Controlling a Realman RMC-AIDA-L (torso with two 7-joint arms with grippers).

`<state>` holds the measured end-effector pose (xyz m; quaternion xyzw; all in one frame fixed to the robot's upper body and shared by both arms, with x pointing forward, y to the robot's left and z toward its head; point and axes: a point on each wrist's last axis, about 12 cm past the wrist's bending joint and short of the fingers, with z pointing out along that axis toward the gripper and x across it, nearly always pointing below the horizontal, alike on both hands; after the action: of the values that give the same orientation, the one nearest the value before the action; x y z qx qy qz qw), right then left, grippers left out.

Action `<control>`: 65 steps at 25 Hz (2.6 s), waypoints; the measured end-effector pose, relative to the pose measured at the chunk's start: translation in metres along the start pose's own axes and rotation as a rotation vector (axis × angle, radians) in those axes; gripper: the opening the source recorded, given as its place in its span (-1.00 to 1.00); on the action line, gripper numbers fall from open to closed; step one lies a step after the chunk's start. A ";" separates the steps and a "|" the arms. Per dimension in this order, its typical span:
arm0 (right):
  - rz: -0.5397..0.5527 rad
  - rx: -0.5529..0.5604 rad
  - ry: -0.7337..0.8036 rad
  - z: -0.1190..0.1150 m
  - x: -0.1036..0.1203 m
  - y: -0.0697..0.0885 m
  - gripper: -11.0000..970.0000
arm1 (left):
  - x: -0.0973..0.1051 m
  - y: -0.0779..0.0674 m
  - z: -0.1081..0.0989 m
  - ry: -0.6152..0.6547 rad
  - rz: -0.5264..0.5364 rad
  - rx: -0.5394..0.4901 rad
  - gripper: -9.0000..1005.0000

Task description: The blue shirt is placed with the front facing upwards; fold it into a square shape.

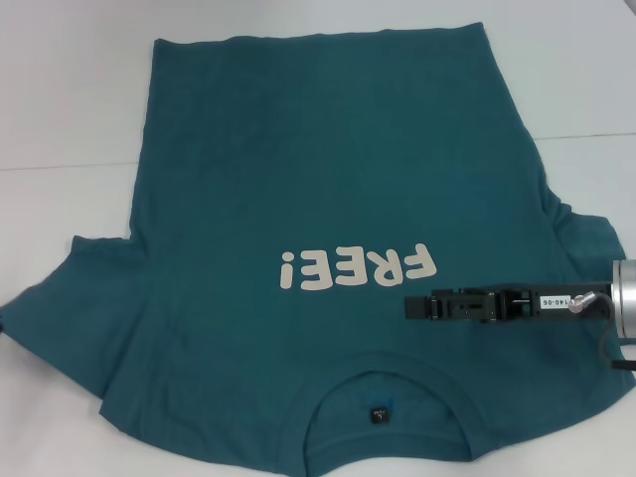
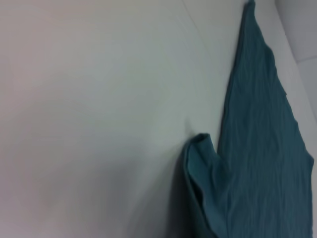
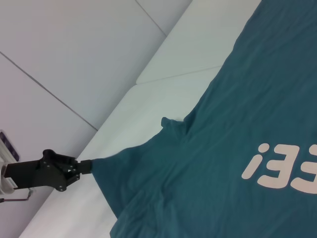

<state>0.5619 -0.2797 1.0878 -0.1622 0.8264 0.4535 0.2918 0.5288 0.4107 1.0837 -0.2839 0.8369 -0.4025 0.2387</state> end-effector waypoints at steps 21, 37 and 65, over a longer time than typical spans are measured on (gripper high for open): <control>0.005 -0.001 -0.009 -0.001 0.000 0.000 0.95 | 0.008 0.000 -0.027 -0.062 0.009 0.181 -0.99; 0.005 0.005 -0.015 0.000 -0.001 -0.001 0.95 | 0.011 -0.030 -0.003 0.062 0.097 0.216 -0.99; 0.029 0.025 -0.025 0.000 0.005 -0.006 0.95 | 0.043 -0.121 0.100 0.389 0.421 0.124 -0.99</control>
<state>0.5609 -0.2830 1.0809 -0.1407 0.8305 0.4494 0.2975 0.5946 0.2667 1.1181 -0.0061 0.8814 -0.4412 0.1687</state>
